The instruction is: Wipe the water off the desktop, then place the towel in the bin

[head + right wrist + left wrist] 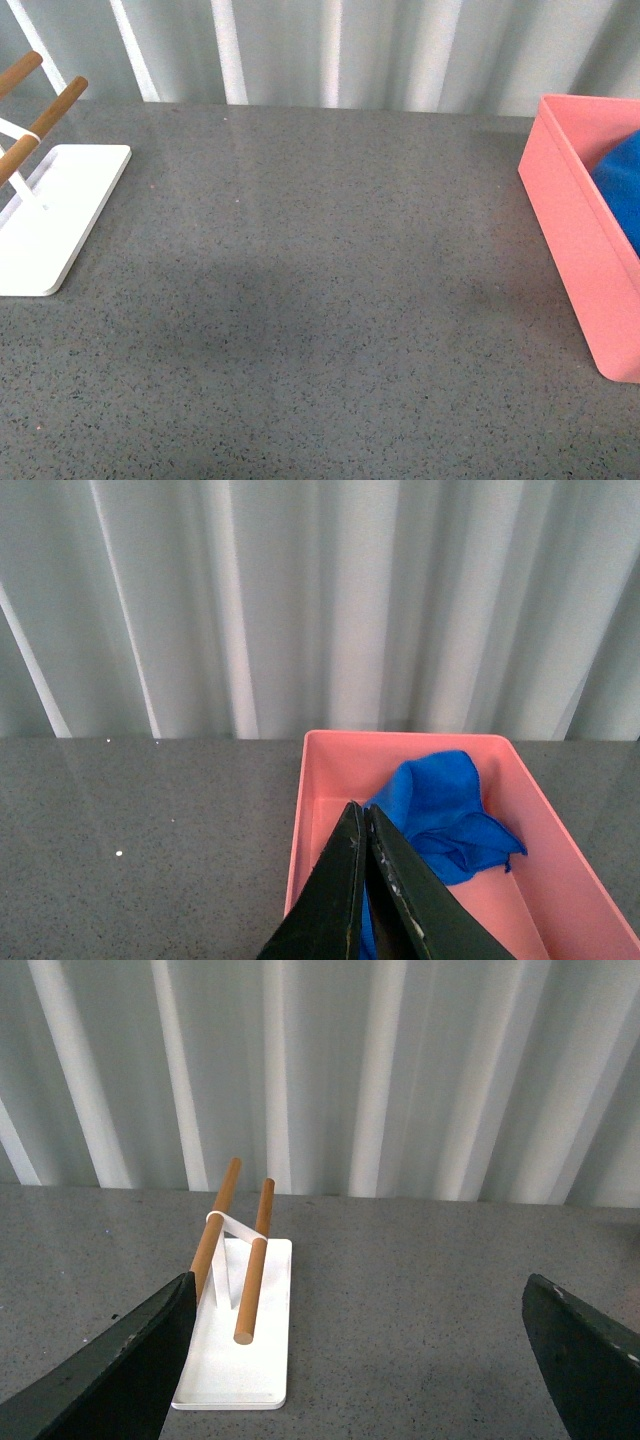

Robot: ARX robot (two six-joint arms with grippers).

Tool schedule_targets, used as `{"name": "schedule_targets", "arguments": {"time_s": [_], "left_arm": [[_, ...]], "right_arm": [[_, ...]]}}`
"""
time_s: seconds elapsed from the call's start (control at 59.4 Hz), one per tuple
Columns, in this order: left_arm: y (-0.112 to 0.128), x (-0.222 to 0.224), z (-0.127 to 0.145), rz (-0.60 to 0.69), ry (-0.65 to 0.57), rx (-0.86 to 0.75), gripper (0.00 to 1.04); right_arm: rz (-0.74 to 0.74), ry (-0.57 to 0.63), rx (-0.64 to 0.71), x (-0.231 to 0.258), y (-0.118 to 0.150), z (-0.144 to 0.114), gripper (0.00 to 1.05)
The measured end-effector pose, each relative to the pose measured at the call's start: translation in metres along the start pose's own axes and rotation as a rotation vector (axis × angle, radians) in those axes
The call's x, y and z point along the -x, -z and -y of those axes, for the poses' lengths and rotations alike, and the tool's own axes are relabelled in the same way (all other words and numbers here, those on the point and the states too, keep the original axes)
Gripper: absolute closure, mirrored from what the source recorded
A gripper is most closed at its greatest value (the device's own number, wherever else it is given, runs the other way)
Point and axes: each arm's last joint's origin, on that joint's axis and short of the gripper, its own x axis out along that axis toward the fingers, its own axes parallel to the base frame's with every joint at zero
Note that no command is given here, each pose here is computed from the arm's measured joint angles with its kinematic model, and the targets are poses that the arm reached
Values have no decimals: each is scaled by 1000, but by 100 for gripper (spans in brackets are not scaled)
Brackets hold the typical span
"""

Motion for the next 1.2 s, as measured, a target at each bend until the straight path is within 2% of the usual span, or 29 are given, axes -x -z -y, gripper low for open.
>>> {"name": "schedule_targets", "arguments": {"time_s": [1.195], "left_arm": [[0, 0, 0, 0, 0, 0, 7]], "right_arm": [[26, -2, -2, 39, 6, 0, 101]]}}
